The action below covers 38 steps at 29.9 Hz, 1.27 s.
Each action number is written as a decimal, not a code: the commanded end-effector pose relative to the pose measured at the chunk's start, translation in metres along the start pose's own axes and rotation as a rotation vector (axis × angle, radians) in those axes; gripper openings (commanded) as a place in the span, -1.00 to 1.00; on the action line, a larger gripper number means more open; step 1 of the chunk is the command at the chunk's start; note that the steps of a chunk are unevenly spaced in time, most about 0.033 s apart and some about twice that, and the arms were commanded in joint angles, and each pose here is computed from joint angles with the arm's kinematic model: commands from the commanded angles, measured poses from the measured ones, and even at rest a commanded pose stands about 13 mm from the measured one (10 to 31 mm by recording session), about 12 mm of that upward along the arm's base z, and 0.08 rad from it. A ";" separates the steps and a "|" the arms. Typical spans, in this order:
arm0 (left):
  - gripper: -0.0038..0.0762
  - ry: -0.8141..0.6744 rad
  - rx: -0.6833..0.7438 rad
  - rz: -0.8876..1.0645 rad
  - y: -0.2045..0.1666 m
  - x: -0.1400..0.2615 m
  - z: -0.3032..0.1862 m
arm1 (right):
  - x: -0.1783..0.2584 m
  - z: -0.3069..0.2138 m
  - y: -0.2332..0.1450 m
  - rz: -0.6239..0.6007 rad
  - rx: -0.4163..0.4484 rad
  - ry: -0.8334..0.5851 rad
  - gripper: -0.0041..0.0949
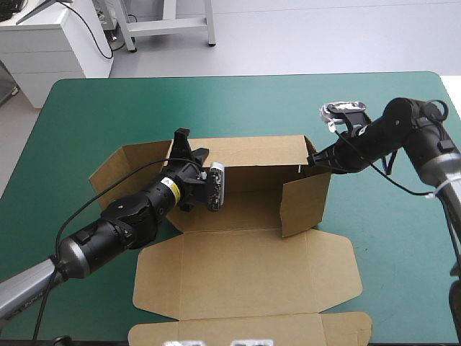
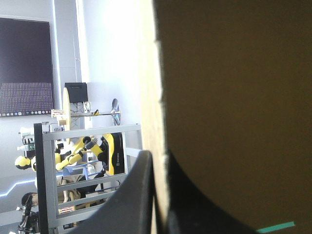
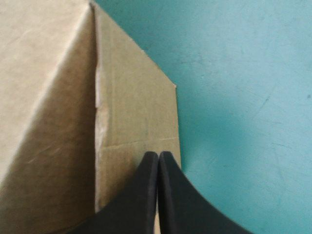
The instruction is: Fold the box
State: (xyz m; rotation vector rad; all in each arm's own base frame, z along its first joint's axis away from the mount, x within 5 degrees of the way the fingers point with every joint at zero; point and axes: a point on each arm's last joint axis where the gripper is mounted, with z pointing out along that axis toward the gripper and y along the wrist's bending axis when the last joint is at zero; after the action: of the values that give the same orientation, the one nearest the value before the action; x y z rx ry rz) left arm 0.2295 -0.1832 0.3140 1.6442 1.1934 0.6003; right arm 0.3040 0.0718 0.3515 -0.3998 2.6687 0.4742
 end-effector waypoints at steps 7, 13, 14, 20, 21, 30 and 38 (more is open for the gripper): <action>-0.92 0.010 -0.032 -0.019 0.009 0.001 -0.008 | 0.046 -0.024 0.018 -0.114 -0.030 -0.411 -0.95; -0.92 0.010 -0.032 -0.019 0.009 0.001 -0.008 | 0.076 -0.013 0.017 -0.172 -0.015 -0.591 -0.95; -0.92 0.010 -0.032 -0.019 0.009 0.001 -0.008 | 0.081 -0.009 0.016 -0.178 -0.008 -0.606 -0.95; -0.92 0.010 -0.032 -0.012 0.009 0.001 -0.008 | 0.096 0.006 0.013 -0.262 -0.004 -0.614 -0.93; -0.92 0.010 -0.032 -0.011 0.009 0.001 -0.008 | 0.098 0.007 0.014 -0.290 0.000 -0.596 -0.91; -0.92 0.011 -0.033 -0.008 0.009 0.001 -0.008 | 0.106 0.012 0.016 -0.426 -0.007 -0.488 0.03; -0.92 0.003 -0.034 -0.008 0.009 0.000 -0.008 | 0.101 0.021 0.016 -0.473 -0.045 -0.489 0.25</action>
State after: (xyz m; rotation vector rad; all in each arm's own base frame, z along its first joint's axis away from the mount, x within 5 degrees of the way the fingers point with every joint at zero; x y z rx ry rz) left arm 0.2294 -0.1835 0.3141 1.6460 1.1881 0.6007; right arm 0.2110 0.0698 0.2847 -0.8147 2.0694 0.3845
